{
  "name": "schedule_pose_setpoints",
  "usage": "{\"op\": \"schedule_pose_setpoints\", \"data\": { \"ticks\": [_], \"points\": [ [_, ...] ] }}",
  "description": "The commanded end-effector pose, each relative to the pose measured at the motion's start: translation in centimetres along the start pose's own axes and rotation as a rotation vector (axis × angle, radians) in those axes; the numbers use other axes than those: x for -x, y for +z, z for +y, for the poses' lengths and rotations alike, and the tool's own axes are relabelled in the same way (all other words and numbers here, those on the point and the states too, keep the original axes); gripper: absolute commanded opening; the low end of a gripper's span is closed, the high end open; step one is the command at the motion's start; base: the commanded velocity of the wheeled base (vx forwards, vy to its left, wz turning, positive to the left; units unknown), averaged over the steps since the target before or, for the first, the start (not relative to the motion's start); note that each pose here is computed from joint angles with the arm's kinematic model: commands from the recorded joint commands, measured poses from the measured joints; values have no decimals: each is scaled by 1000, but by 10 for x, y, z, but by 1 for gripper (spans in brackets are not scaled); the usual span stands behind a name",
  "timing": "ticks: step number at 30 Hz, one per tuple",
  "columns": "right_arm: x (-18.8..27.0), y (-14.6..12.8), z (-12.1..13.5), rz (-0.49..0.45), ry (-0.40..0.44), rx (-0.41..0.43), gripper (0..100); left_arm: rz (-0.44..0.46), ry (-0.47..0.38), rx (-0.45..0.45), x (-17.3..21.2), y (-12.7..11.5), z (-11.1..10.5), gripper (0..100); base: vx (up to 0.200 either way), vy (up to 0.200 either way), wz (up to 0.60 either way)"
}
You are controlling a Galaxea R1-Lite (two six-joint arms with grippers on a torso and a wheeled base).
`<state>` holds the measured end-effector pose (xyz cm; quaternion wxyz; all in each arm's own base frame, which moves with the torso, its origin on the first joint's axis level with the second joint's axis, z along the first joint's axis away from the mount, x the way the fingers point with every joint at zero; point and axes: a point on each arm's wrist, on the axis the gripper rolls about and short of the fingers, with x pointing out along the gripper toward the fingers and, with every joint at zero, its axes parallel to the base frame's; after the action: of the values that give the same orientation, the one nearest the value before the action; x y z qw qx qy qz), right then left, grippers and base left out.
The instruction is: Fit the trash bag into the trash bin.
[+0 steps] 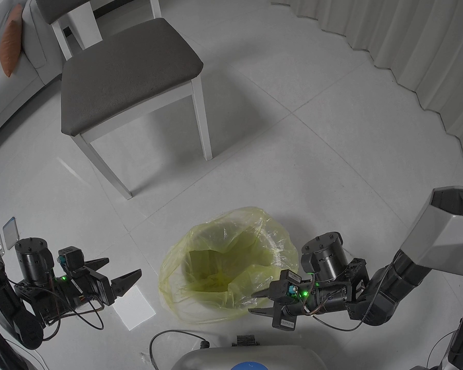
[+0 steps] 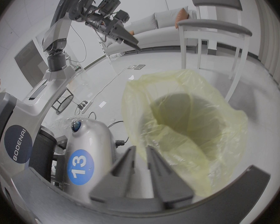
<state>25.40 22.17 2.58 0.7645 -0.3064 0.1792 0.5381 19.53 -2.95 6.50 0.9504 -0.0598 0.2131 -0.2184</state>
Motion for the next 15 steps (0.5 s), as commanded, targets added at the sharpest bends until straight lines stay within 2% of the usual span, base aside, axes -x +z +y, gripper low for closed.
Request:
{"op": "schedule_pose_setpoints", "data": {
  "ticks": [1, 8, 15],
  "points": [
    [0, -2, -23, -10, -61, 20, 100, 0, 4, 6, 5, -1, -1, 100, 0, 0, 0],
    [-12, -24, -34, 38, -71, -1, 100, 12, 26, 22, 13, -1, 1, 100, 0, 0, 0],
    [-23, -27, -41, 34, -72, 0, 100, 14, 37, 31, 17, 0, 2, 100, 0, 0, 0]
  ]
}}
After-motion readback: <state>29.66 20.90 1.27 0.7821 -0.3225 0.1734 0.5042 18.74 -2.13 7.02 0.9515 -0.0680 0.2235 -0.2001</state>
